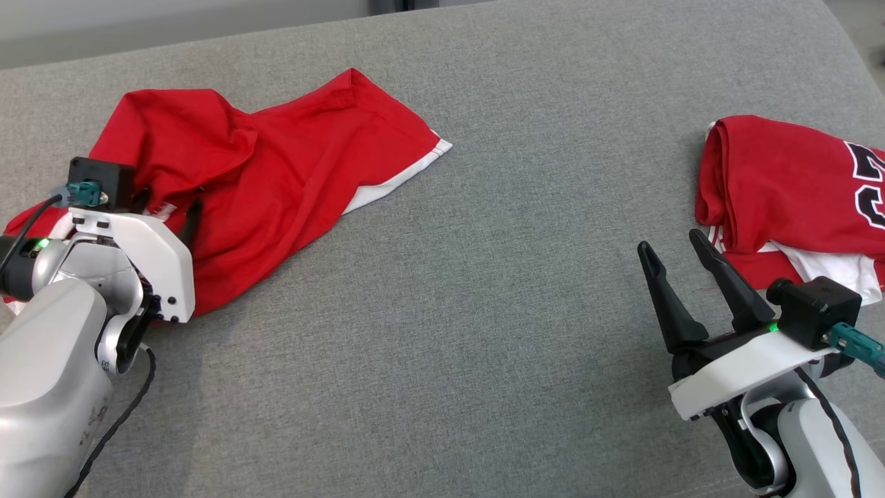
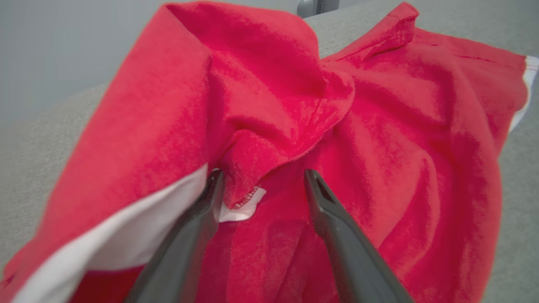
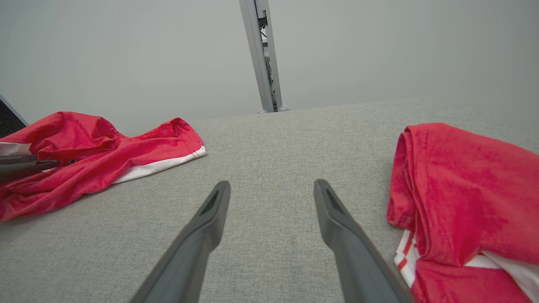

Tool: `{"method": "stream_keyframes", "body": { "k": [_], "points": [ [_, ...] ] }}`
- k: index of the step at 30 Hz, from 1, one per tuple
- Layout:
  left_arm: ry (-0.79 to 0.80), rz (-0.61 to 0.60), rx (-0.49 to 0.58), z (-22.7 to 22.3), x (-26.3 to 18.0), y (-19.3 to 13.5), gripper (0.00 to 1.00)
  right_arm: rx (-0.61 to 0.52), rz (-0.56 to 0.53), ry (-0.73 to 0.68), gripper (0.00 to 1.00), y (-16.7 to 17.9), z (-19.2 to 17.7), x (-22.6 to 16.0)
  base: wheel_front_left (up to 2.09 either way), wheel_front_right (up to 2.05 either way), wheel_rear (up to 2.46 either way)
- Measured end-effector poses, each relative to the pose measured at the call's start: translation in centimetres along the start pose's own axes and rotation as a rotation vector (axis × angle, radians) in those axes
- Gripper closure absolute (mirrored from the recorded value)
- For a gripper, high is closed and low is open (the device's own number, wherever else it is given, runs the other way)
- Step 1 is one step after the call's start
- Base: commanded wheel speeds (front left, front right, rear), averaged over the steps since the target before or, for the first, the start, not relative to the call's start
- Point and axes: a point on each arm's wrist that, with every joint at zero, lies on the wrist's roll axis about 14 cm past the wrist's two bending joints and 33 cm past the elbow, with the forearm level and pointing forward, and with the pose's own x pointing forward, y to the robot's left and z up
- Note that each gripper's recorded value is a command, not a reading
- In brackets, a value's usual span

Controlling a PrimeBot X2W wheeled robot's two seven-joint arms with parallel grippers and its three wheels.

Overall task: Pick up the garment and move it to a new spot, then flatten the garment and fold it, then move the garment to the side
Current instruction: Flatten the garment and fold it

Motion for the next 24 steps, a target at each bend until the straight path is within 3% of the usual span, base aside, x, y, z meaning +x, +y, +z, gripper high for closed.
{"method": "stream_keyframes", "body": {
  "k": [1, 2, 6, 13, 17, 24],
  "points": [
    [0.015, -0.008, -0.002, -0.3, 0.0, -0.1, 0.89, -0.002, 0.000, -0.001, 0.00, 0.0, 0.0, 0.0, 0.00, 0.00, 0.00],
    [0.032, -0.011, 0.001, -0.6, 0.0, -0.1, 1.00, -0.002, 0.001, -0.002, 0.00, 0.0, 0.1, 0.0, 0.00, 0.00, 0.00],
    [0.045, 0.001, 0.002, -0.9, -0.2, 0.3, 1.00, -0.007, 0.006, -0.004, 0.00, 0.3, 0.2, -0.1, 0.00, 0.00, 0.00],
    [-0.043, -0.084, 0.014, 1.1, -2.0, -2.8, 1.00, -0.012, 0.007, -0.025, 0.00, 0.5, 1.0, -1.2, 0.00, 0.00, 0.00],
    [-0.111, -0.186, -0.021, 3.0, -4.3, -6.7, 1.00, -0.013, 0.001, -0.037, 0.00, 0.6, 1.6, -2.5, 0.00, 0.00, 0.00],
    [-0.222, -0.355, 0.033, 6.6, -9.2, -13.5, 1.00, -0.015, 0.009, -0.060, 0.00, 1.2, 2.5, -4.3, 0.00, 0.00, 0.00]
  ]
}}
